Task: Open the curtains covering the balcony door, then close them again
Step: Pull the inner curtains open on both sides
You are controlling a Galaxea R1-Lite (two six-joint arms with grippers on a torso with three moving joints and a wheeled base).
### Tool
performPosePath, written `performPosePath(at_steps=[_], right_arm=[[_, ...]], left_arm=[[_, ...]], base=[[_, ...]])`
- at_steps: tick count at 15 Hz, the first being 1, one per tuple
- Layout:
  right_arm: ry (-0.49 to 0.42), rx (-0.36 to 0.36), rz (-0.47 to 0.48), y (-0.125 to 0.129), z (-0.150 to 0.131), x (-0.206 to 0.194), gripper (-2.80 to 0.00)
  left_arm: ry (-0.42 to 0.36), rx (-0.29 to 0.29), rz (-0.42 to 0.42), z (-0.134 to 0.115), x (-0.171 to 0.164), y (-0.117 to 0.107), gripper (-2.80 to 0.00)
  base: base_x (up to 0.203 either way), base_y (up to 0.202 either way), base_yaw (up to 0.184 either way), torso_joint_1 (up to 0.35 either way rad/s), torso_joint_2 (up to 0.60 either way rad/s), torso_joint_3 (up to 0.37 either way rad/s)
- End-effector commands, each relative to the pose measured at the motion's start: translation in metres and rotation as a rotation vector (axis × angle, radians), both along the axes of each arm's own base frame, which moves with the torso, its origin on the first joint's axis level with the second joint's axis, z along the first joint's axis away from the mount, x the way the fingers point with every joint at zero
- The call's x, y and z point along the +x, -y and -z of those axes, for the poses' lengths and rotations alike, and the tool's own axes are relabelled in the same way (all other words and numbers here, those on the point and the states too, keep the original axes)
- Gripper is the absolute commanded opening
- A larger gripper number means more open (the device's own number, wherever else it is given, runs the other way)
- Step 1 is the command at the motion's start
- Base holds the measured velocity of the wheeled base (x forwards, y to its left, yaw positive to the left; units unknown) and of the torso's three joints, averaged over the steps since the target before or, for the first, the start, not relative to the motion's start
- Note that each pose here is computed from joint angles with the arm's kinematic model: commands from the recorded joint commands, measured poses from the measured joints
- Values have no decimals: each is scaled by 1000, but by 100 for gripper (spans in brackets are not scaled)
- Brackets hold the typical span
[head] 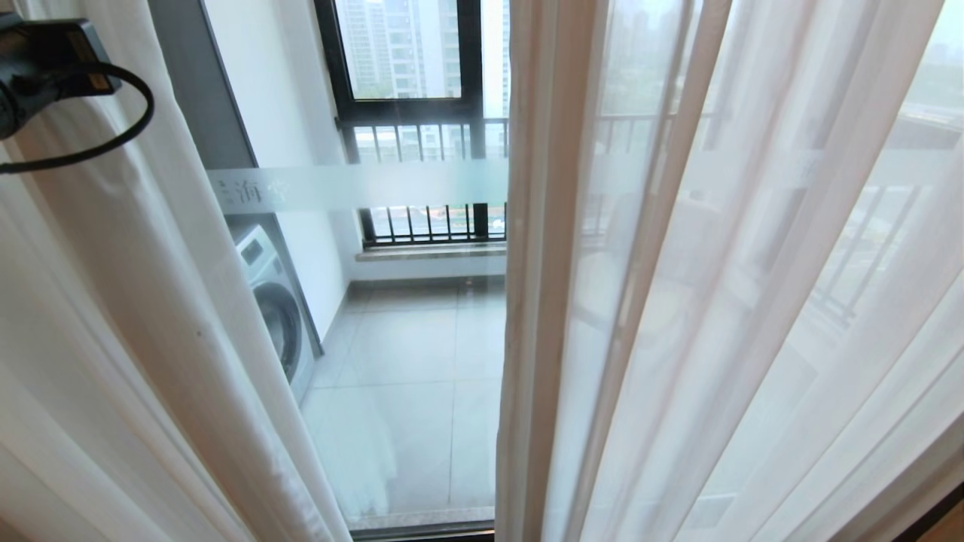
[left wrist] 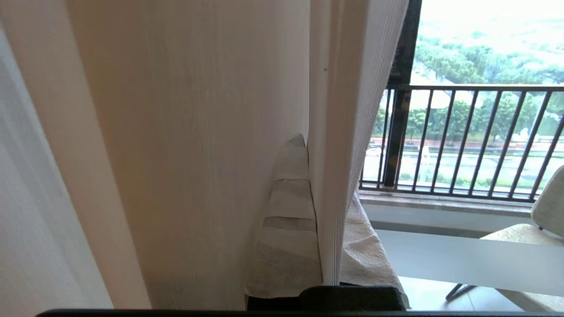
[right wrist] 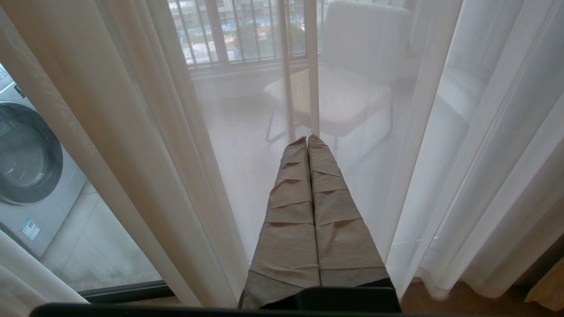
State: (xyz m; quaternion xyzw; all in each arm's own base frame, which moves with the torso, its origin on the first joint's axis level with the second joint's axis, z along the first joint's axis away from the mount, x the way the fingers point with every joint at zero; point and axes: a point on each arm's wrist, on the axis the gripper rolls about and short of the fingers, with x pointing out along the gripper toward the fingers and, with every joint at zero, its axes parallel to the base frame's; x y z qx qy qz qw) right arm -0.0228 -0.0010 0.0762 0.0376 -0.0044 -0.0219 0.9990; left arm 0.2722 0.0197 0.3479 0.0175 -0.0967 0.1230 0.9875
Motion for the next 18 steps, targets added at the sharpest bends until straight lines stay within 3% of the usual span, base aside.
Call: performPosePath(at_steps=[1,7,18], right_arm=[[0,1,0,0,0,0,-280],[-1,0,0,0,0,0,-280],[-1,0,0,0,0,0,-280]], left_arm=[[-13,-2,-11,4,3,-3,-280],[-21,-15,-36,7,3,-10,-280],[-23,-18,-175,8,-3,-49,-280]], base=[[0,0,0,0,0,0],[0,12,1,-2,0,1],[0,184,0,3,5,3]])
